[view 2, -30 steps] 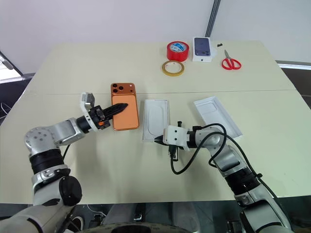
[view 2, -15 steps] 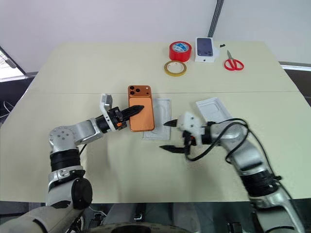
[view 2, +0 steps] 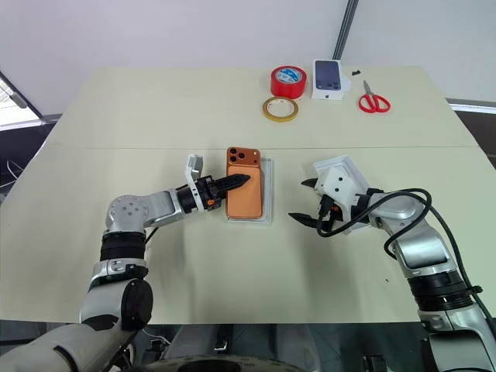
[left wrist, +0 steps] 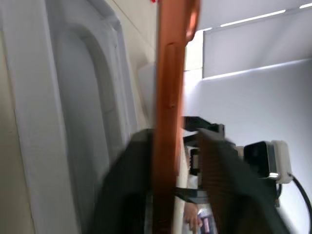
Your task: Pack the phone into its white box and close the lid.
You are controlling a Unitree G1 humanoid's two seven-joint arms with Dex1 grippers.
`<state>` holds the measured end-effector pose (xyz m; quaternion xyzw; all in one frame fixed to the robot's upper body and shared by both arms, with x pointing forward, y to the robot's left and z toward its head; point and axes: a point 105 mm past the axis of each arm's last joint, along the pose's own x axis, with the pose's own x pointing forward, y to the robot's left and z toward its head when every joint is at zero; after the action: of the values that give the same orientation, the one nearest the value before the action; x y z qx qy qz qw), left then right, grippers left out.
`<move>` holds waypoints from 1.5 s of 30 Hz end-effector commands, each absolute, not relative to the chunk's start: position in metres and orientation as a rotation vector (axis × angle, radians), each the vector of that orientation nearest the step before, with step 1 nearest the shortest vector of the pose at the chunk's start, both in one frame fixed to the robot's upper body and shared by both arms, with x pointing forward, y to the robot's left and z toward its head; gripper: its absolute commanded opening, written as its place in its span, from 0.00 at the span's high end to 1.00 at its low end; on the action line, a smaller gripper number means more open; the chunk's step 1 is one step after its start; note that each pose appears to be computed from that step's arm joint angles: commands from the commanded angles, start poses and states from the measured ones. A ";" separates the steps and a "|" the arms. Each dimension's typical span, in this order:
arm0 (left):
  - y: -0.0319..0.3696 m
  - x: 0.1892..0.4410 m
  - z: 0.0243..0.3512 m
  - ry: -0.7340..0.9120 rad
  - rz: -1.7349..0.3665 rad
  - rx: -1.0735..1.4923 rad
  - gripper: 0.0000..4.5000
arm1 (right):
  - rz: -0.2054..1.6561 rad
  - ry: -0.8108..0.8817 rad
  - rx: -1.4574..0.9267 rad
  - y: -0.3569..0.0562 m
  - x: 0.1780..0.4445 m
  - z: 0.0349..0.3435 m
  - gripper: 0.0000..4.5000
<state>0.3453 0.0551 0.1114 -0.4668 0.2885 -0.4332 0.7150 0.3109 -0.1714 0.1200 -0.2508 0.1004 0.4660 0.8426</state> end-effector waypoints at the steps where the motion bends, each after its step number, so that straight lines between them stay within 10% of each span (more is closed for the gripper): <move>1: 0.052 0.350 0.127 0.594 -0.999 -0.999 0.17 | 0.981 0.162 -0.544 -0.166 0.312 0.128 0.00; 3: 0.051 0.351 0.128 0.589 -0.997 -0.965 0.00 | 0.980 0.160 -0.543 -0.165 0.313 0.127 0.00; 45: 0.071 0.351 0.164 0.714 -0.890 -0.641 0.00 | 1.000 0.084 -0.515 -0.134 0.329 0.126 0.00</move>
<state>0.3497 0.0721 0.1450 -0.3095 0.3604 -0.3937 0.7870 0.3262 -0.1370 0.1147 -0.2340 0.0646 0.4743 0.8462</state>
